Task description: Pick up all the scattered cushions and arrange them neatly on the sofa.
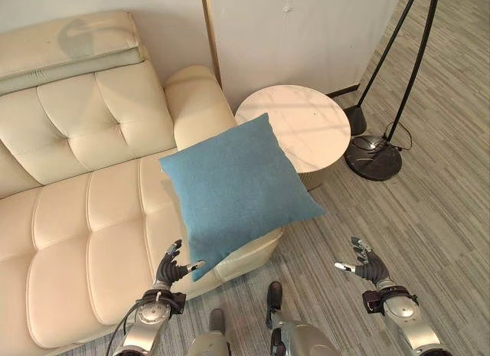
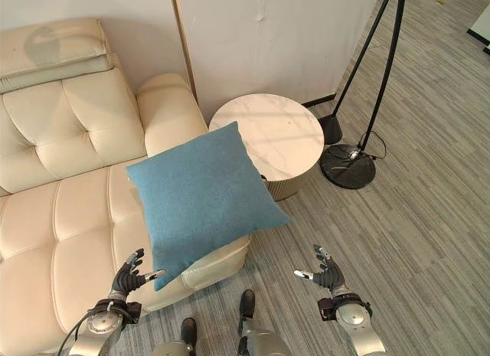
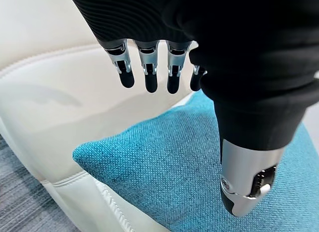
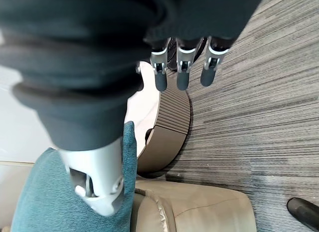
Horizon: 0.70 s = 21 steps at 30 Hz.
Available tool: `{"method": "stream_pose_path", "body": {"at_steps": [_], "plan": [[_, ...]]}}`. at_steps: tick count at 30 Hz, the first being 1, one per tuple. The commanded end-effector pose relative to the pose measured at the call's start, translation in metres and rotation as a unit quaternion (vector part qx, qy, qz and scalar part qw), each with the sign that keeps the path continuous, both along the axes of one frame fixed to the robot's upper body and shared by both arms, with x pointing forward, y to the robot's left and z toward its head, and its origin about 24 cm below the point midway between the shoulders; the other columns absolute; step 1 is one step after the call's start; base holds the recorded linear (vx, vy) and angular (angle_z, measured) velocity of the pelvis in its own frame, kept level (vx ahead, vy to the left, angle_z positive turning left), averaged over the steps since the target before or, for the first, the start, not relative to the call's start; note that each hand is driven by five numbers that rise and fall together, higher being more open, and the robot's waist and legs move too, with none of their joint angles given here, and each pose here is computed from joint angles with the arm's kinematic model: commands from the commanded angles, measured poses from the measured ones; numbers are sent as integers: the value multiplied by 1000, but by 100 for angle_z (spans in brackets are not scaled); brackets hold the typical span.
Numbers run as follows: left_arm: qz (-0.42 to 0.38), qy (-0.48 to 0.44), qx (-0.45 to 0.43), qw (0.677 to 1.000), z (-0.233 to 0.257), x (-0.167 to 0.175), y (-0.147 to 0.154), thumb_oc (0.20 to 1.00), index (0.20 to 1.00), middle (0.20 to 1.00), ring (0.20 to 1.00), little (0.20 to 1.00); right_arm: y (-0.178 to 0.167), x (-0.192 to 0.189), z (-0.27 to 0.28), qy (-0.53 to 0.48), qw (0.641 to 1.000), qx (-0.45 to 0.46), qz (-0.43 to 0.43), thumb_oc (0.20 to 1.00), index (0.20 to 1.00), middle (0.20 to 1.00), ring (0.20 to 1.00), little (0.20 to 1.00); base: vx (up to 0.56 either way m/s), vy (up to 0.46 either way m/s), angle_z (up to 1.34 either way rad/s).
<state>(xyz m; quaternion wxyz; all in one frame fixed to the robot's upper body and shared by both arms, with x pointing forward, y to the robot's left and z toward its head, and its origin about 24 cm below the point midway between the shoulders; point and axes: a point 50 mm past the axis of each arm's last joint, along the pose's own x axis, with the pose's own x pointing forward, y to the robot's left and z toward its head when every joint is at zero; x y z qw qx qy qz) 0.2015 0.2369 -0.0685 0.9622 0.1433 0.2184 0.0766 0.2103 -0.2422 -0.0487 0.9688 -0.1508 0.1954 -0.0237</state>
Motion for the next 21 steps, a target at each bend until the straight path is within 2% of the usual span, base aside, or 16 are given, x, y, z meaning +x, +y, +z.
{"method": "stream_pose_path", "body": {"at_steps": [1,8,13,21], "plan": [[-2,-30,41,999,16,1,22,1000,1000,1000,1000,1000,-8,0,10,-30,999,-10,-9,1000,1000,1000,1000,1000,109,25,9],[22,-48,55,997,29,2,44,1000,1000,1000,1000,1000,-12,25,37,-76,996,-49,18,1000,1000,1000,1000,1000,105,38,-3],[91,-86,18,992,40,15,57,1000,1000,1000,1000,1000,-4,59,65,-126,989,-63,42,1000,1000,1000,1000,1000,50,5,-11],[99,-160,-44,981,67,65,37,1000,1000,1000,1000,1000,19,121,105,-163,979,-104,69,1000,1000,1000,1000,1000,-40,-14,6]]}}
